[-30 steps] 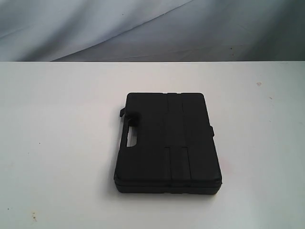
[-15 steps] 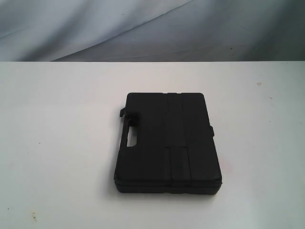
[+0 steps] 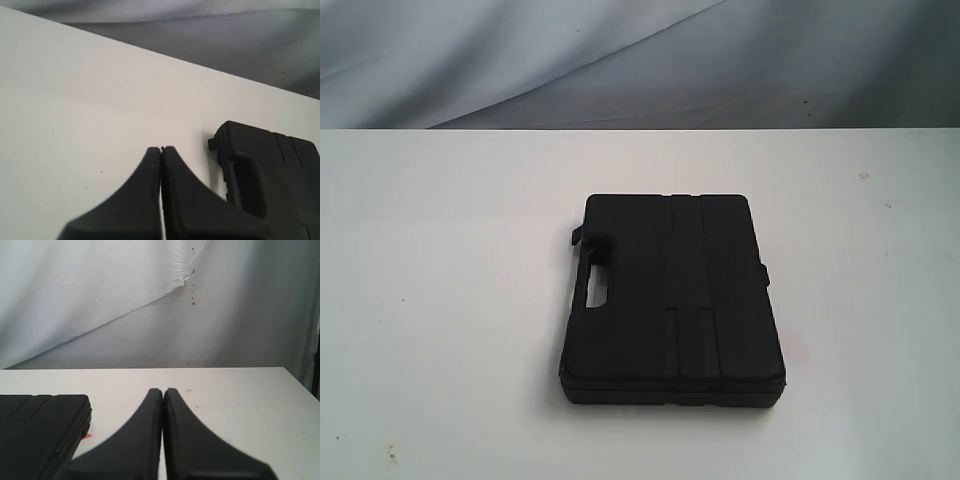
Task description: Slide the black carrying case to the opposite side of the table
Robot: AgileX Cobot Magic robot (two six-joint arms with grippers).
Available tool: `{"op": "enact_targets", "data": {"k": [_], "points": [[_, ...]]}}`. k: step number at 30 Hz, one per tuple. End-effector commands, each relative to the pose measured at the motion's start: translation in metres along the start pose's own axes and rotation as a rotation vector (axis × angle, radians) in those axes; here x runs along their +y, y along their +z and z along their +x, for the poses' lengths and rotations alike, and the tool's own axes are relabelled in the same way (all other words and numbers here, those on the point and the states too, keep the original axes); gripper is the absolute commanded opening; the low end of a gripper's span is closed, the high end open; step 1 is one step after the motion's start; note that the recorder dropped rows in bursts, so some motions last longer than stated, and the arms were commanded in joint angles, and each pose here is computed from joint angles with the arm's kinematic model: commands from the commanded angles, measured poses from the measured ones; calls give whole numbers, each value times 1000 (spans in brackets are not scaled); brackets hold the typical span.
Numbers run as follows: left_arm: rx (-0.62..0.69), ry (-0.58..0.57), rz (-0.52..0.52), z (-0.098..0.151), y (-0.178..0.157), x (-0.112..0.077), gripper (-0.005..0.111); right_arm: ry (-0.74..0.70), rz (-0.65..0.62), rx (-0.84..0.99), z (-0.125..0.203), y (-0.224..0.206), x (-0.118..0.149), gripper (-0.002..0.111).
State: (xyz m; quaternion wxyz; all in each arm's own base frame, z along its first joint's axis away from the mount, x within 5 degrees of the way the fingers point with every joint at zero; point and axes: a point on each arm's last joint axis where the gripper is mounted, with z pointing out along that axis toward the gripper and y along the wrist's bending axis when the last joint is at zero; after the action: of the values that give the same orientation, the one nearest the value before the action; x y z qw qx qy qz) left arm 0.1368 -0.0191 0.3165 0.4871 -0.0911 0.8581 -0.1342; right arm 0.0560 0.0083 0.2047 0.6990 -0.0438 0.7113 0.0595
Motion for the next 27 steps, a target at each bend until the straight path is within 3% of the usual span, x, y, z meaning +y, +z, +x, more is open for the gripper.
{"op": "enact_targets", "data": {"k": [1,5,11,27], "points": [[135,14,-6,-10,13,-10,0,4,7,-10,0,0,0,0],[255,54,32,-13,41,-29,0,4,7,-10,0,0,0,0],[467,67,51,2,100,-64,0,4,7,-10,0,0,0,0],[753,156,-12,24,206,-151,0,4,7,-10,0,0,0,0]]}}
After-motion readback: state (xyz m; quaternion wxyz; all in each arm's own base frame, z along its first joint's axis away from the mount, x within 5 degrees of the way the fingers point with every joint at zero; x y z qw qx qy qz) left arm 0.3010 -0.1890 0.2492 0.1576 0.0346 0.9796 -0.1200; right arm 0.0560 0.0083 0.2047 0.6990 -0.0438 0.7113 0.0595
